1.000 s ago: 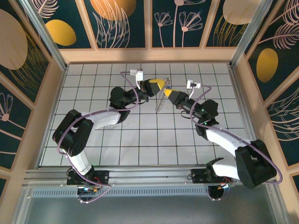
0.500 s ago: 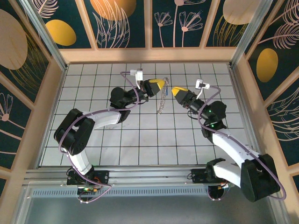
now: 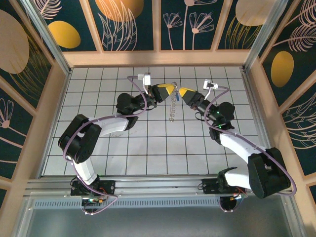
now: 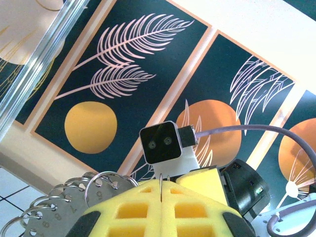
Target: Put the keys on the keyring
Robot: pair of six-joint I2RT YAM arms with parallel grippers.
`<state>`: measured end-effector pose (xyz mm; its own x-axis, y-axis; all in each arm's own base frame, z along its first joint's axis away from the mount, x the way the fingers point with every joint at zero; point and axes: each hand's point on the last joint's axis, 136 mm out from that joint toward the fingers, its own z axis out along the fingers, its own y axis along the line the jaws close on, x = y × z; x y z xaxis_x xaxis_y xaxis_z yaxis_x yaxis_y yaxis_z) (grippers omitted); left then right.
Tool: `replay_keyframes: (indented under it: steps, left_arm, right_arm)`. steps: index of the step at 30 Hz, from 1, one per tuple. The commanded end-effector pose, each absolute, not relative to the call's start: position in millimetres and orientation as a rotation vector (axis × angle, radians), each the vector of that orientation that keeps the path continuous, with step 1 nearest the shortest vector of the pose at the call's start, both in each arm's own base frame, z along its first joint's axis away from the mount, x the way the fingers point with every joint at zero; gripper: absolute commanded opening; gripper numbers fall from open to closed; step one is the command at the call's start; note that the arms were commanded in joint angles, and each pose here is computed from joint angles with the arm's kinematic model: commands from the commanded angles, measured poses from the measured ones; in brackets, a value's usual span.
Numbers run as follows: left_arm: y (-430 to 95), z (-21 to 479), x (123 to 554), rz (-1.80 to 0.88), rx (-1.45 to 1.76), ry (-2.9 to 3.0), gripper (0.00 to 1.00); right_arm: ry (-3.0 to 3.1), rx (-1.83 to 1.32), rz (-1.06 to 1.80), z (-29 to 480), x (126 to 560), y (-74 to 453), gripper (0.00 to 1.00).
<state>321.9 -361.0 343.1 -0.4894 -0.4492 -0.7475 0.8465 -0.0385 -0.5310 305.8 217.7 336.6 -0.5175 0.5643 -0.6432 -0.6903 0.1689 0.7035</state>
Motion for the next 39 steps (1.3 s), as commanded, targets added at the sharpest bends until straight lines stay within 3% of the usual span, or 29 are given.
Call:
replay_keyframes:
  steps: [1, 12, 28, 39]
  left_arm:
    - [-355.0, 367.0, 320.7, -1.706, 0.482, 1.149, 0.00]
    - [-355.9, 367.5, 322.1, -1.710, 0.483, 1.147, 0.00]
    - [-356.4, 363.3, 323.4, -1.707, 0.479, 1.157, 0.00]
    - [-353.1, 367.4, 324.2, -1.699, 0.454, 1.143, 0.00]
  right_arm:
    - [1.328, -0.192, 1.576, 363.7, 299.3, 215.9, 0.38]
    - [1.355, -0.209, 1.599, 354.1, 299.2, 225.7, 0.35]
    - [1.349, -0.240, 1.616, 354.3, 294.8, 229.2, 0.00]
    - [1.377, -0.237, 1.634, 343.4, 286.9, 235.4, 0.00]
